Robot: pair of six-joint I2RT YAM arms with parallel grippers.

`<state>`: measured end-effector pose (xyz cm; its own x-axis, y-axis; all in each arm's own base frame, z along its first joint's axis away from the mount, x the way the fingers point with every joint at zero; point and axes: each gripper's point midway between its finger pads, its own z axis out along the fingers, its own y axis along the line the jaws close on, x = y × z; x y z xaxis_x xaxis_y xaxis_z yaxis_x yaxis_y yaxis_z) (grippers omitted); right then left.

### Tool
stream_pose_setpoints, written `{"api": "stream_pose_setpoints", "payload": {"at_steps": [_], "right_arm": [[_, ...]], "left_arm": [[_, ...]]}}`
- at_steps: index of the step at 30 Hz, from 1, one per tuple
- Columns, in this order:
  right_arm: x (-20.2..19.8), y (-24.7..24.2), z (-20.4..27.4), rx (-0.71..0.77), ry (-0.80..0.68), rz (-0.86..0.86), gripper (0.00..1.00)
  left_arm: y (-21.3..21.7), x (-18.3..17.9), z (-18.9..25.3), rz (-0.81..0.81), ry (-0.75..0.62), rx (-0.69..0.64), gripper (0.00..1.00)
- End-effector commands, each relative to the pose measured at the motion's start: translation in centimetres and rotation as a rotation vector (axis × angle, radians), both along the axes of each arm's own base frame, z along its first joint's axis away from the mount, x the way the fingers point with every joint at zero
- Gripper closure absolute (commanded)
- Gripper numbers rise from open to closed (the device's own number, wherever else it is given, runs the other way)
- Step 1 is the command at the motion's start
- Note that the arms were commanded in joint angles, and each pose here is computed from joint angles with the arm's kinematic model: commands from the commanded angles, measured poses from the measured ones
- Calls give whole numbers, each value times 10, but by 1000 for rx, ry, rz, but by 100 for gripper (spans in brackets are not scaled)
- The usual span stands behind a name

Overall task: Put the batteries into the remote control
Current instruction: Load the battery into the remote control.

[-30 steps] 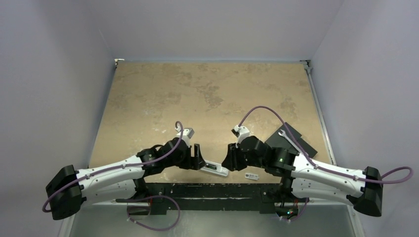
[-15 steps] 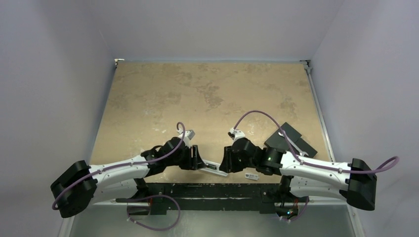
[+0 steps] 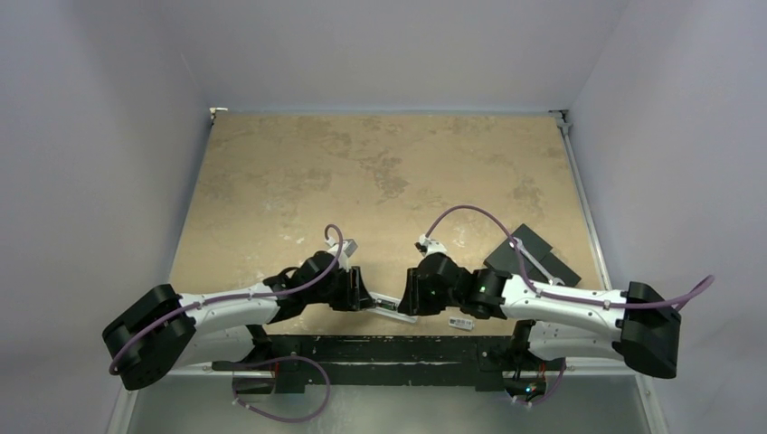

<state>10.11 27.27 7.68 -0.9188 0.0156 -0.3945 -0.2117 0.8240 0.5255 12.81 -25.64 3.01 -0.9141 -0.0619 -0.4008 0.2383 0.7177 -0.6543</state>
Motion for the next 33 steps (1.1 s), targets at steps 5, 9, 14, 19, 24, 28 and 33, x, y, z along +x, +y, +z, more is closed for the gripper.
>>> {"api": "stream_pose_setpoints", "payload": {"at_steps": [5,9,14,19,24,28,33], "right_arm": [[13,9,1,21,-6,-80,66],[16,12,-1,14,-5,-91,67],[20,17,-3,3,-7,-99,70],[23,22,-2,9,-10,-100,72],[26,26,0,14,-18,-104,73],[28,26,-4,1,-20,-108,75],[31,25,-6,-17,-26,-120,77]], "left_arm": [[-3,3,5,3,-13,-47,64],[-2,2,5,3,-10,-51,68],[-2,-1,2,-2,1,-53,70],[-2,-2,4,-3,3,-61,71],[-3,-3,5,-5,8,-70,72],[-4,-3,7,-7,8,-77,73],[-4,-4,8,-10,10,-81,74]]}}
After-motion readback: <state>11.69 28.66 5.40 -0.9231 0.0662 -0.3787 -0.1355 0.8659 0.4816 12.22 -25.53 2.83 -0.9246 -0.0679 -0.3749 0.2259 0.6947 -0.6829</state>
